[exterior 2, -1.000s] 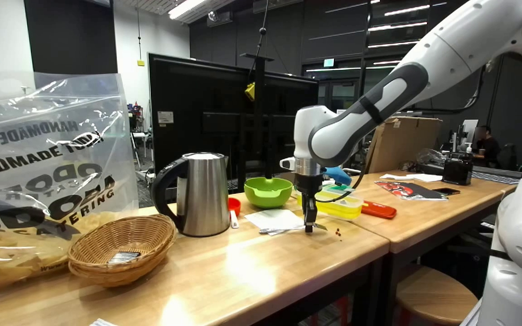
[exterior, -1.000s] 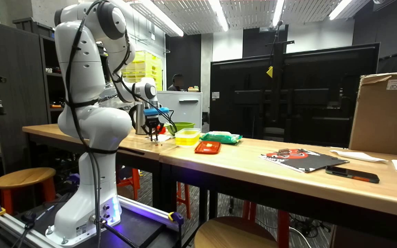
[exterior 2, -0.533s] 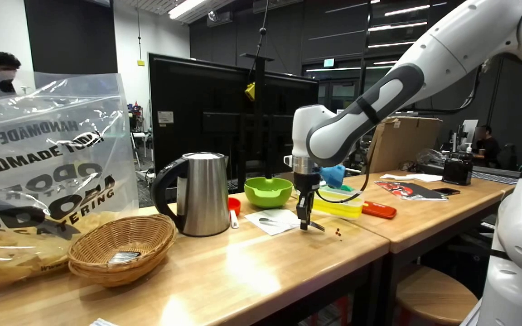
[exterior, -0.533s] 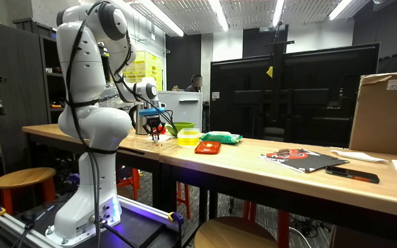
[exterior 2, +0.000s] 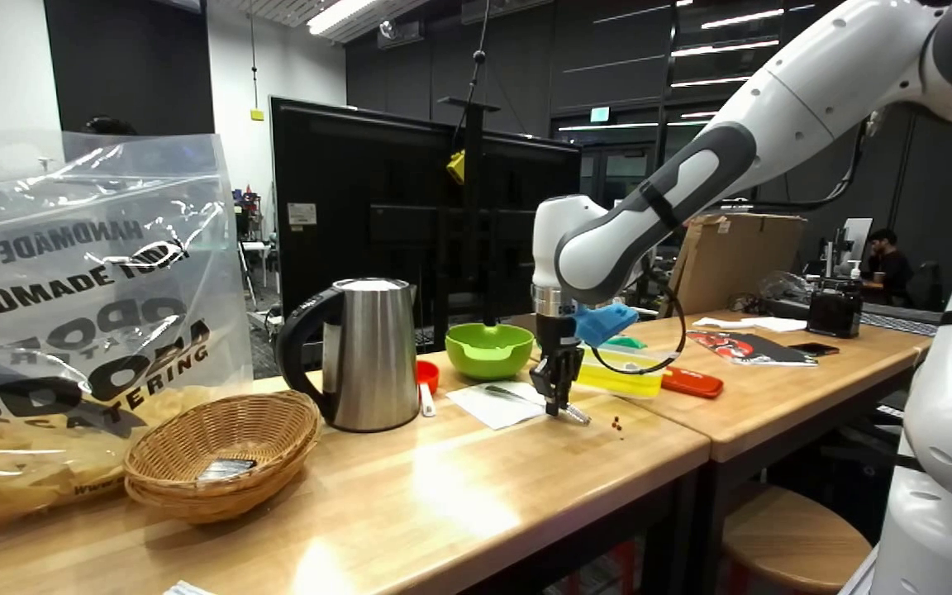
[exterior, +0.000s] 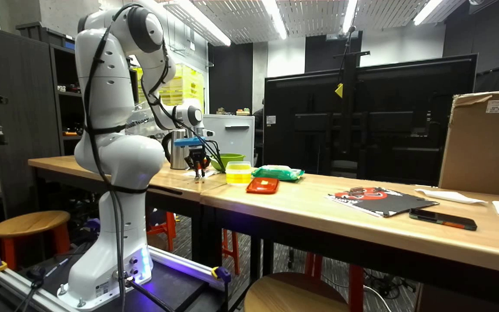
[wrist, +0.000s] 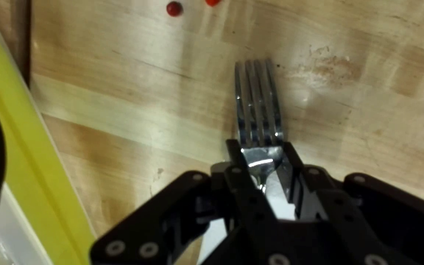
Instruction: Put the fork in a vertical line
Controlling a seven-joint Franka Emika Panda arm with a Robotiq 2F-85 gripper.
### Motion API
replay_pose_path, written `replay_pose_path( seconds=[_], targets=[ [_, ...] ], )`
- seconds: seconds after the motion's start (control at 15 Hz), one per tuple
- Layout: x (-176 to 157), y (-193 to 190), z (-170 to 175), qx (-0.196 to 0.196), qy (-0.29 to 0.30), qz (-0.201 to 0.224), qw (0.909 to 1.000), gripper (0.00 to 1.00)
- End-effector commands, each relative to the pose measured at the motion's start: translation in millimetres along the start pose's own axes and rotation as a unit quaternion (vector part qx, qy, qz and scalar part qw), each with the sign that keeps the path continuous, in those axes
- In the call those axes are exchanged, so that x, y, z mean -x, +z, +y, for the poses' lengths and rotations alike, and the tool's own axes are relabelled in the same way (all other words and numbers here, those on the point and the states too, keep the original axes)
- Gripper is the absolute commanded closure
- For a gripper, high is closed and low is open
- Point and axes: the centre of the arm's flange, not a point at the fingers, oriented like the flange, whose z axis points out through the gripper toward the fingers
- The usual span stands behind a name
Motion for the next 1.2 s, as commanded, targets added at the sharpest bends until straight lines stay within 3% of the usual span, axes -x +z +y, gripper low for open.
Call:
replay_pose_path(
  seconds=[0.0, 0.47, 1.13],
  targets=[
    [1, -4, 11, 0.007, 0.050, 0.001, 0.9987, 0.93],
    [8, -4, 36, 0.007, 0.110, -0.005, 0.9939, 0.93],
    [17, -1, 57, 0.005, 0.147, -0.008, 0.9891, 0.93]
  ],
)
